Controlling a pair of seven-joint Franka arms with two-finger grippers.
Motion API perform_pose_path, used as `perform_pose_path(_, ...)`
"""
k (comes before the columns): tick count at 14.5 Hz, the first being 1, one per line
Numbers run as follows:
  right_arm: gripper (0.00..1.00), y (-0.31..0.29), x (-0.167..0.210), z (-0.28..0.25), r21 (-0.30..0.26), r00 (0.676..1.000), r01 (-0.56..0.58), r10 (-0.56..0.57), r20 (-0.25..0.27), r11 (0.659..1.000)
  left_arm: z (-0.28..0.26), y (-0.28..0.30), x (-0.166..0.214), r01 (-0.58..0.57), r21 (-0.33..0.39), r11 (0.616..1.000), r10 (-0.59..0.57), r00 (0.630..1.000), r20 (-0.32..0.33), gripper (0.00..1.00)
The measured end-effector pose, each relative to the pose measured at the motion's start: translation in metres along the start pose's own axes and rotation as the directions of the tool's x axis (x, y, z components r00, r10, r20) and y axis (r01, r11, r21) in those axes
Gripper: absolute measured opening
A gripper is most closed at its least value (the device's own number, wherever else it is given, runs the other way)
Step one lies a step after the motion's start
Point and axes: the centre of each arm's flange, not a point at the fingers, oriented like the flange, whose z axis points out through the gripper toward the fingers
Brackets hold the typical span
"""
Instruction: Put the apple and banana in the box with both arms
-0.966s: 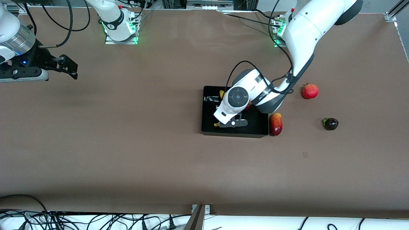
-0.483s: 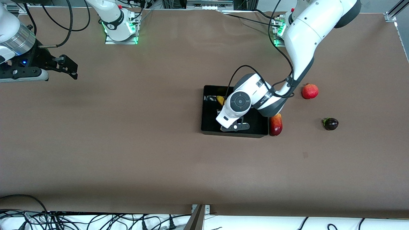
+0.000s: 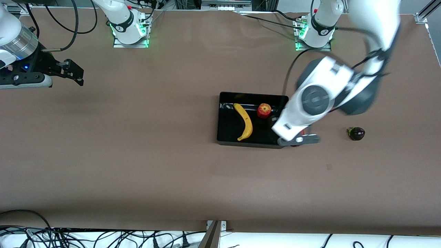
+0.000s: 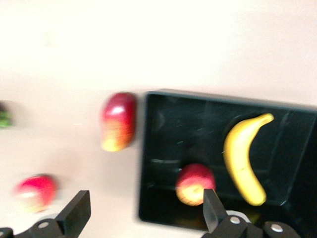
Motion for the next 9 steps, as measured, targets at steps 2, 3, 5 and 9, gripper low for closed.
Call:
perform_pose_path(2, 1.00, 0.000, 0.000, 0.000, 0.000, 1.000, 0.000, 0.000, 0.000, 1.000, -0.036, -0.048, -0.005, -0.049, -0.007, 0.999, 0.050, 0.999, 0.018, 1.00)
perform_pose_path(3, 1.00, 0.000, 0.000, 0.000, 0.000, 1.000, 0.000, 0.000, 0.000, 1.000, -0.051, -0.072, -0.007, -0.069, -0.024, 0.997, 0.069, 0.997, 0.023, 1.00)
perform_pose_path(5, 1.00, 0.000, 0.000, 0.000, 0.000, 1.000, 0.000, 0.000, -0.001, 1.000, -0.076, -0.115, -0.012, -0.106, -0.036, 0.994, 0.106, 0.994, 0.007, 1.00)
perform_pose_path(9, 1.00, 0.000, 0.000, 0.000, 0.000, 1.000, 0.000, 0.000, -0.001, 1.000, -0.118, -0.192, -0.039, -0.138, -0.086, 0.987, 0.133, 0.989, -0.058, 1.00)
